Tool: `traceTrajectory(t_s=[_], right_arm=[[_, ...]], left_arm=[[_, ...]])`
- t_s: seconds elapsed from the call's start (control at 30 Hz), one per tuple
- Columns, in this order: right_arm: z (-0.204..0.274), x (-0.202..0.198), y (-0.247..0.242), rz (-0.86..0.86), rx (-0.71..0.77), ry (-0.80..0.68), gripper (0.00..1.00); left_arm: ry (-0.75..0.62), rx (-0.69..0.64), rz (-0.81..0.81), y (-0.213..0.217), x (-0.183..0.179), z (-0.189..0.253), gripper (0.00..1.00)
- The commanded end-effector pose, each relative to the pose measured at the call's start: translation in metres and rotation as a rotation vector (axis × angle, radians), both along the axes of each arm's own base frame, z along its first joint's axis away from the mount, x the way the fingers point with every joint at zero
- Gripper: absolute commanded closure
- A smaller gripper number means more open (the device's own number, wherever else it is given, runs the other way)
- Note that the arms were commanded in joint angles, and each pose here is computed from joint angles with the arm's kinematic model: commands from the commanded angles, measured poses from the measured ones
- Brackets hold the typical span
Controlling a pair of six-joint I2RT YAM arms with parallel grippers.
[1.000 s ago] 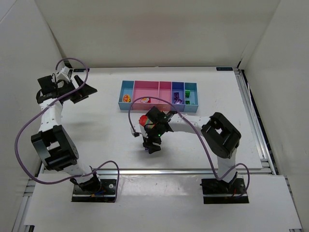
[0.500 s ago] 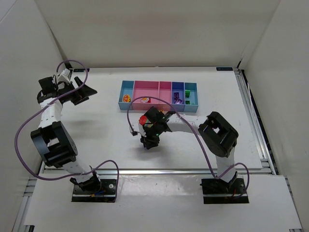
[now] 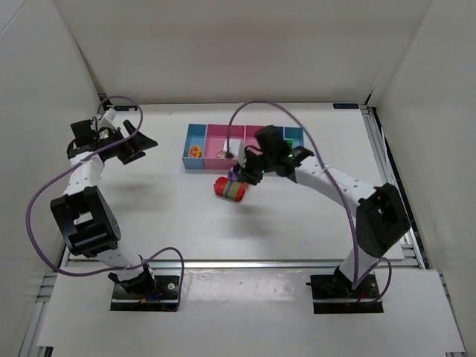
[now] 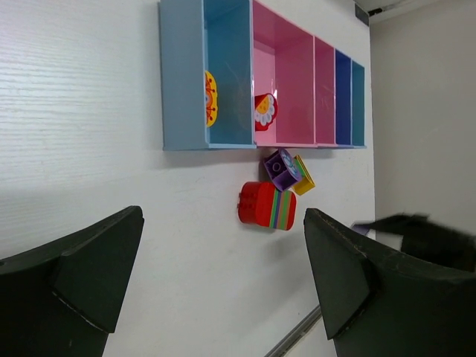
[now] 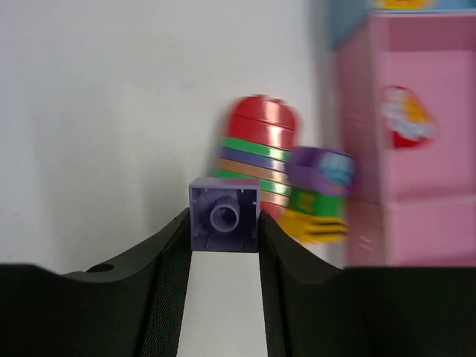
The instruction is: Sort the legos into containers by color
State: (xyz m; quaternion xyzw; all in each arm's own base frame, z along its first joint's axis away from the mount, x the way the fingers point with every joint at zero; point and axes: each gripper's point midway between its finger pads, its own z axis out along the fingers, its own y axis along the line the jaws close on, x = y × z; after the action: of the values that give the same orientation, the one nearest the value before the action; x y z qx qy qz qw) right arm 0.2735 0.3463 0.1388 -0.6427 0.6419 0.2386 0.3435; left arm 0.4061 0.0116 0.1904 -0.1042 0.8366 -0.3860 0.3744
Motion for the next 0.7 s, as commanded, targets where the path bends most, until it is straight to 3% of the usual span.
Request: traceTrajectory(t_s=[0.0,0.23,0.67], right_arm=[[0.037,0.062,-0.036,-0.214,0.069,-0.055,0.83],[0.029,0.146,-0.109,-0.501,0.095,0.022,0.83],[-0.016,0.193,-0.124,-0.553,0.057,0.063,0.80]], left_arm=[[-0.078,0.045,-0.032,-0.022,-0.001,0.025,0.00],[-0.083,0.069,-0.112,-0.062,0.011,0.027,0.00],[-0.108,0.105,-0.183,-0.104,0.030,0.034,0.00]])
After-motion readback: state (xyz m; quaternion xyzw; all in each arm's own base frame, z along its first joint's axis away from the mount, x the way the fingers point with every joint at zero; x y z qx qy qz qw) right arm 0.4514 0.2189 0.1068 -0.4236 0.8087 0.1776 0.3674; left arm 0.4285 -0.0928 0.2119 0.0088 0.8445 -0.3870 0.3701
